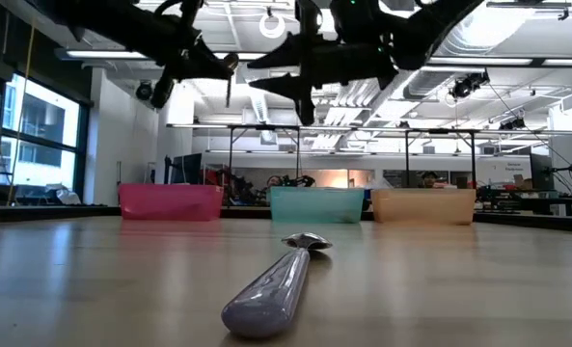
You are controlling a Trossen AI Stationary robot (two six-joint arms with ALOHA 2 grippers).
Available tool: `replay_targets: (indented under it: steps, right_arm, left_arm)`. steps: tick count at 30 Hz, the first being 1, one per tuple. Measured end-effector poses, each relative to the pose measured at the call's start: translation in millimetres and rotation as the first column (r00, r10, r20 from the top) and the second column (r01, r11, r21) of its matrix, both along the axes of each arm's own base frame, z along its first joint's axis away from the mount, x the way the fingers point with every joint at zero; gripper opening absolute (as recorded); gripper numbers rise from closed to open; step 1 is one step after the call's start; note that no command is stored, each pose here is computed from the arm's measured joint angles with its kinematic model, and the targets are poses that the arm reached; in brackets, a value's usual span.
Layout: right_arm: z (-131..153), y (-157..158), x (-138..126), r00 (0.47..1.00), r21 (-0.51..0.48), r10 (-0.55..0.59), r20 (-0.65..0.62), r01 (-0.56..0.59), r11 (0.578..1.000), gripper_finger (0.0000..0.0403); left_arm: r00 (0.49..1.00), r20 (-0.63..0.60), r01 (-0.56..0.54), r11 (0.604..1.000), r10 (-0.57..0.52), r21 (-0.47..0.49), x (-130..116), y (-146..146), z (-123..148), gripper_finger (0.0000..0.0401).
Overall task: Sort silverware by color (type)
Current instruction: Put the gold spoon into the green bin
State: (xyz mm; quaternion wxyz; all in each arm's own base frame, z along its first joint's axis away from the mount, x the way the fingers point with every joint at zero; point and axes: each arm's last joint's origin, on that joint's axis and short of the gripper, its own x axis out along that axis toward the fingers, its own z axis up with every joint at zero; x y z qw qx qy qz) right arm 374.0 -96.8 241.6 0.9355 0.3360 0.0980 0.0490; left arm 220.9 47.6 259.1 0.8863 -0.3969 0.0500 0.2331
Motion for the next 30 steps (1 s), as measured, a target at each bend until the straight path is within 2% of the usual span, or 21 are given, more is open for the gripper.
replay_targets:
  steps: [5, 10, 16, 21, 26, 30]
  right_arm:
    - [14.5, -1.4, 5.6, 1.000, -0.012, 0.010, 0.016, -0.010, 1.000, 0.0151]
    - [20.3, -3.3, 7.6, 0.999, -0.023, -0.036, 0.031, 0.036, 0.999, 0.0156]
    - [20.9, -5.1, 8.0, 0.996, -0.030, -0.089, 0.026, 0.090, 0.995, 0.0153]
    - [19.0, -6.6, 7.7, 0.991, -0.033, -0.134, 0.005, 0.134, 0.990, 0.0110]
    - [15.8, -6.9, 7.3, 0.989, -0.043, -0.147, -0.026, 0.146, 0.988, 0.0015]
    - [13.6, -8.2, 6.4, 0.988, -0.048, -0.148, -0.048, 0.146, 0.988, 0.0013]
  left_arm:
    - [0.993, 0.122, -0.003, 0.999, -0.004, 0.053, -2.6, 22.5, 12.9, 0.0000]
    - [0.982, 0.188, 0.003, 0.998, -0.016, 0.067, -3.0, 36.3, 17.2, 0.0000]
    - [0.962, 0.268, 0.029, 0.998, -0.044, 0.059, 9.8, 43.7, 14.2, 0.0000]
    - [0.950, 0.308, 0.048, 0.998, -0.056, 0.035, 22.2, 48.0, 6.0, 0.0000]
    - [0.950, 0.307, 0.050, 0.999, -0.054, 0.022, 28.3, 50.4, -0.8, 0.0000]
    - [0.952, 0.301, 0.049, 0.999, -0.053, 0.019, 28.9, 50.7, -2.1, 0.0006]
